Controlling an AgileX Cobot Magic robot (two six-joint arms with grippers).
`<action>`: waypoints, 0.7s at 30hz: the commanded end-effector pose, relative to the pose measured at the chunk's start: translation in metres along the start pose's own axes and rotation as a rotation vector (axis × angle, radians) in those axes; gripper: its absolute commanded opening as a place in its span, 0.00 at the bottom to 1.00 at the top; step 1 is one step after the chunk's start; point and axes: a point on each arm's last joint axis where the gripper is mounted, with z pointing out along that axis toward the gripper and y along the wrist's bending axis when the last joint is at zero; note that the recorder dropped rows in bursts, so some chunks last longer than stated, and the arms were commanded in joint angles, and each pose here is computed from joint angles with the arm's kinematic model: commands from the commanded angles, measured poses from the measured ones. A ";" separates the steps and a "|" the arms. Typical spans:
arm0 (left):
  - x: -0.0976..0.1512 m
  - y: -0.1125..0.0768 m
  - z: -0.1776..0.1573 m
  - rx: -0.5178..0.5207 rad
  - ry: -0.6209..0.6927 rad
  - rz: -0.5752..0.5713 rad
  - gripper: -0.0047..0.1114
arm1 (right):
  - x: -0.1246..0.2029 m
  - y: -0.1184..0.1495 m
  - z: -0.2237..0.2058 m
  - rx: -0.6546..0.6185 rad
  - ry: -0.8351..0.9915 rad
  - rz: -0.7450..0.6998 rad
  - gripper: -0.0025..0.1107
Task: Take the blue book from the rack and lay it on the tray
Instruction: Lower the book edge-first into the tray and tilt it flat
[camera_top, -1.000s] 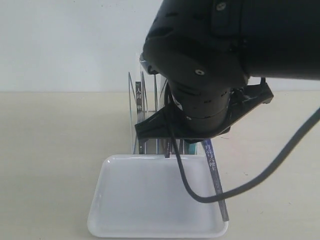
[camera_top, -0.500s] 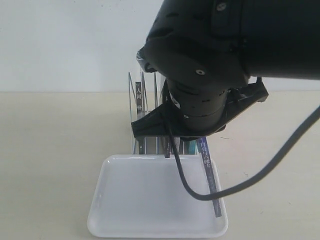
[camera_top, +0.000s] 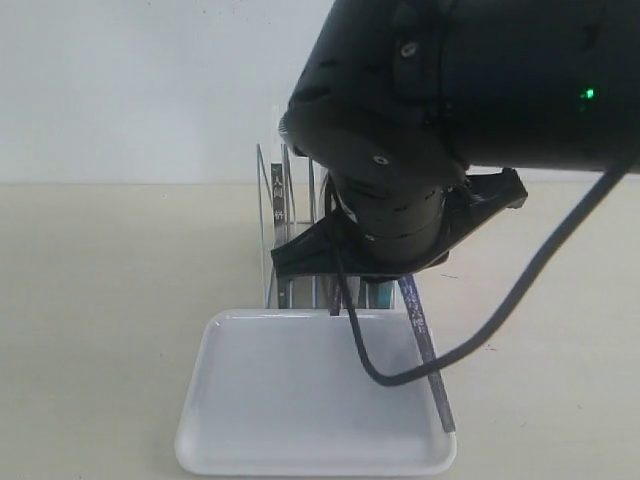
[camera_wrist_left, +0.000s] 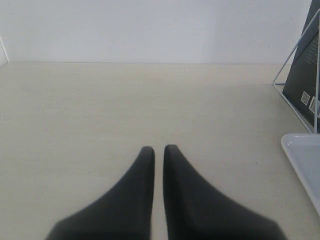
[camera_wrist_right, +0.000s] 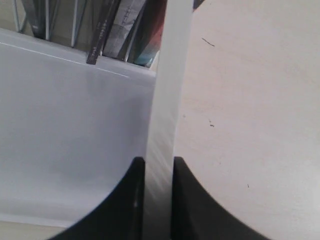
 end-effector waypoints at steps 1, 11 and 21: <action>0.001 0.000 0.000 0.007 -0.002 0.007 0.09 | -0.002 0.008 0.011 -0.008 -0.011 -0.021 0.02; 0.001 0.000 0.000 0.007 -0.002 0.007 0.09 | 0.000 0.017 0.022 -0.004 0.021 -0.045 0.02; 0.001 0.000 0.000 0.007 -0.002 0.007 0.09 | 0.009 0.021 0.022 -0.055 0.113 -0.064 0.33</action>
